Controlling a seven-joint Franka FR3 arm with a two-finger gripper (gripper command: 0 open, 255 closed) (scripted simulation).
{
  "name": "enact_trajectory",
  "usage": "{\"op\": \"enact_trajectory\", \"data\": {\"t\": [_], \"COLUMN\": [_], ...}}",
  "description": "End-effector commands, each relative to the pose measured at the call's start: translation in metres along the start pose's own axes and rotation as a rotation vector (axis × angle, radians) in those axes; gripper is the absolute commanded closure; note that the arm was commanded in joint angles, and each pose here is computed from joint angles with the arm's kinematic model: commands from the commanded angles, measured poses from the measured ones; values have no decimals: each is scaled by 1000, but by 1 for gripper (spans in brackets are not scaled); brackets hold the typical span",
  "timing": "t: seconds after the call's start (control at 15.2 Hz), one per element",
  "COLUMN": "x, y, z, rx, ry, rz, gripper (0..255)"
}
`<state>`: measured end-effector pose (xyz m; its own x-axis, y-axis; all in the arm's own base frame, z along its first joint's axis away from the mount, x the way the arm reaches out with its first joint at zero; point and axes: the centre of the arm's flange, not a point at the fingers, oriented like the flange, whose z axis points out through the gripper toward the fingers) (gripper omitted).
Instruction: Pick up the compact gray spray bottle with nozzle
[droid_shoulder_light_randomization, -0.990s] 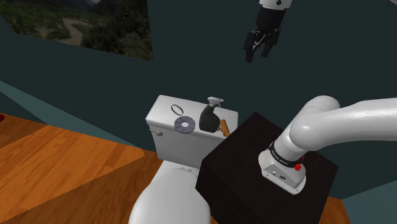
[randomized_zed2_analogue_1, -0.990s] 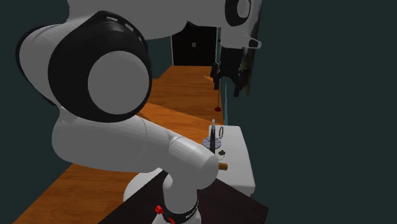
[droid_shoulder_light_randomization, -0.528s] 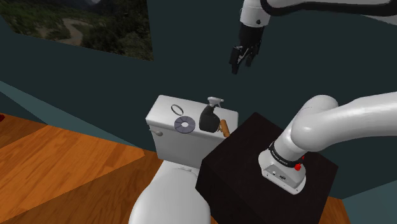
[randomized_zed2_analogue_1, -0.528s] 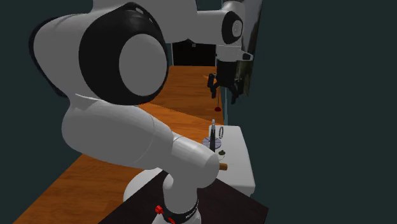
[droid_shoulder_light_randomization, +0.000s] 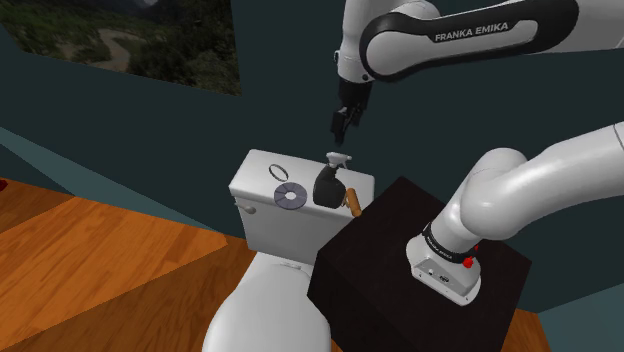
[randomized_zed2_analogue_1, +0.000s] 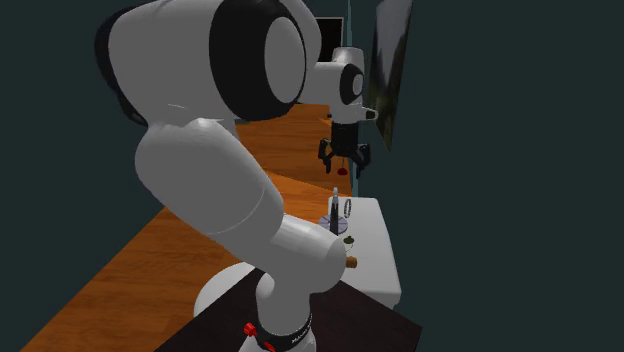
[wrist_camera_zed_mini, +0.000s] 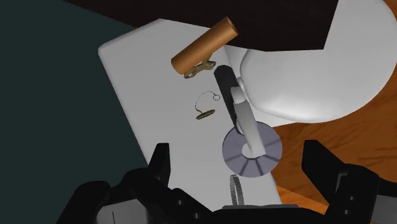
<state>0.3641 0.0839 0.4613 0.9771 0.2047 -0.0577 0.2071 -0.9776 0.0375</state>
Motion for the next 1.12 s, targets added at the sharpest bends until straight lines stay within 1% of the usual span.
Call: {"op": "enact_trajectory", "data": {"t": [0.0,0.2,0.26,0.73,0.86,0.92,1.06], "x": [13,31,31,34,34,34,33], "y": [-14,-35,-35,-37,-37,-37,-37], "z": [20,50,51,91,91,91,91], "rx": [-13,-32,-33,-33,-33,-33,-33], "ry": [7,14,14,14,14,14,14], "rz": [-59,-144,-146,-146,-146,-146,-146], "gripper": [0,0,0,0,0,255,255]}}
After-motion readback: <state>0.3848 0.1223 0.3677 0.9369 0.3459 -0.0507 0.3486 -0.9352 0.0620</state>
